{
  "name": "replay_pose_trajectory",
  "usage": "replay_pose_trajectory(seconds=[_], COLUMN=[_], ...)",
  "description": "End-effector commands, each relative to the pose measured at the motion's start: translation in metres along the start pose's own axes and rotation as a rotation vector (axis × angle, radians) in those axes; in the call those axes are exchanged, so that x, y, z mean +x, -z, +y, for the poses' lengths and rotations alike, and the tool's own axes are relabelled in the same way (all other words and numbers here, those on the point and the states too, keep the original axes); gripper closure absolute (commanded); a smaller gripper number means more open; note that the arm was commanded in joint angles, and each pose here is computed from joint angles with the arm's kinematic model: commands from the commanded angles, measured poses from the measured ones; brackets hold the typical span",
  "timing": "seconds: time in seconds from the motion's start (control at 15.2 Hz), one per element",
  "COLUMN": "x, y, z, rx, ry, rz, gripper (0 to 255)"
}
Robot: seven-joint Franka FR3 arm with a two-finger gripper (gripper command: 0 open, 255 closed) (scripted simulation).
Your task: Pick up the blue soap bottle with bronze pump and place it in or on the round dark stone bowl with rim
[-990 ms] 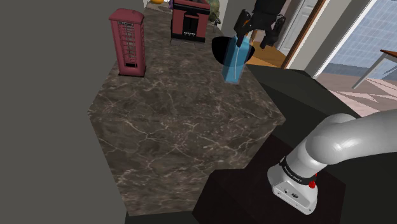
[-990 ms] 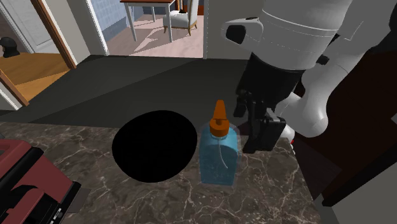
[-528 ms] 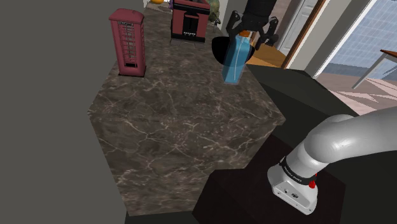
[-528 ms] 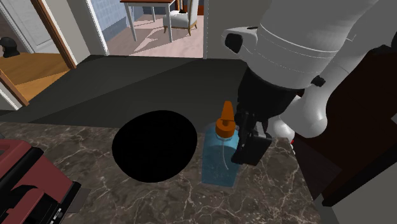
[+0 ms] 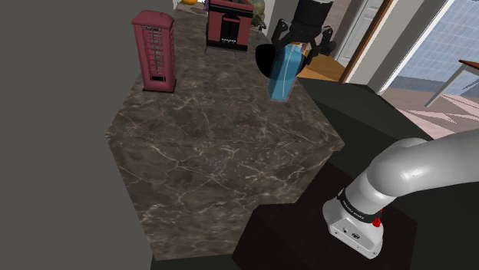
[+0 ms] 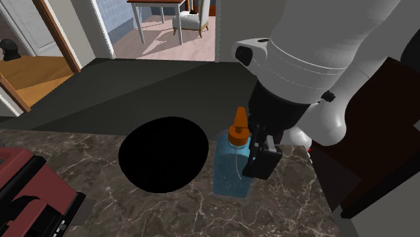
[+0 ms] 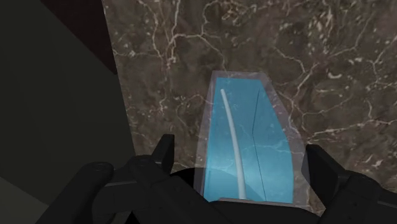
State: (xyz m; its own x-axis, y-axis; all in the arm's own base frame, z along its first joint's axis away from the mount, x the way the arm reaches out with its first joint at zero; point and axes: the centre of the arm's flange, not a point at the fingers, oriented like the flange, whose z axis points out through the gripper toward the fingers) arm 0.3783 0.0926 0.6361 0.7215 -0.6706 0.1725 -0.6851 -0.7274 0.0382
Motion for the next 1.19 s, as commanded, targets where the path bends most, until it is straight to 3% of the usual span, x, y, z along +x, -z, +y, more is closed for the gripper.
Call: replay_pose_trajectory(seconds=[0.0, 0.07, 0.13, 0.73, 1.12], x=[0.000, 0.000, 0.000, 0.000, 0.005], y=[0.000, 0.000, 0.000, 0.000, 0.031], z=[0.000, 0.000, 0.000, 0.000, 0.001], rx=[0.000, 0.000, 0.000, 0.000, 0.000], ry=[0.000, 0.000, 0.000, 0.000, 0.000], rz=[0.000, 0.000, 0.000, 0.000, 0.000], gripper=[0, 0, 255, 255, 255])
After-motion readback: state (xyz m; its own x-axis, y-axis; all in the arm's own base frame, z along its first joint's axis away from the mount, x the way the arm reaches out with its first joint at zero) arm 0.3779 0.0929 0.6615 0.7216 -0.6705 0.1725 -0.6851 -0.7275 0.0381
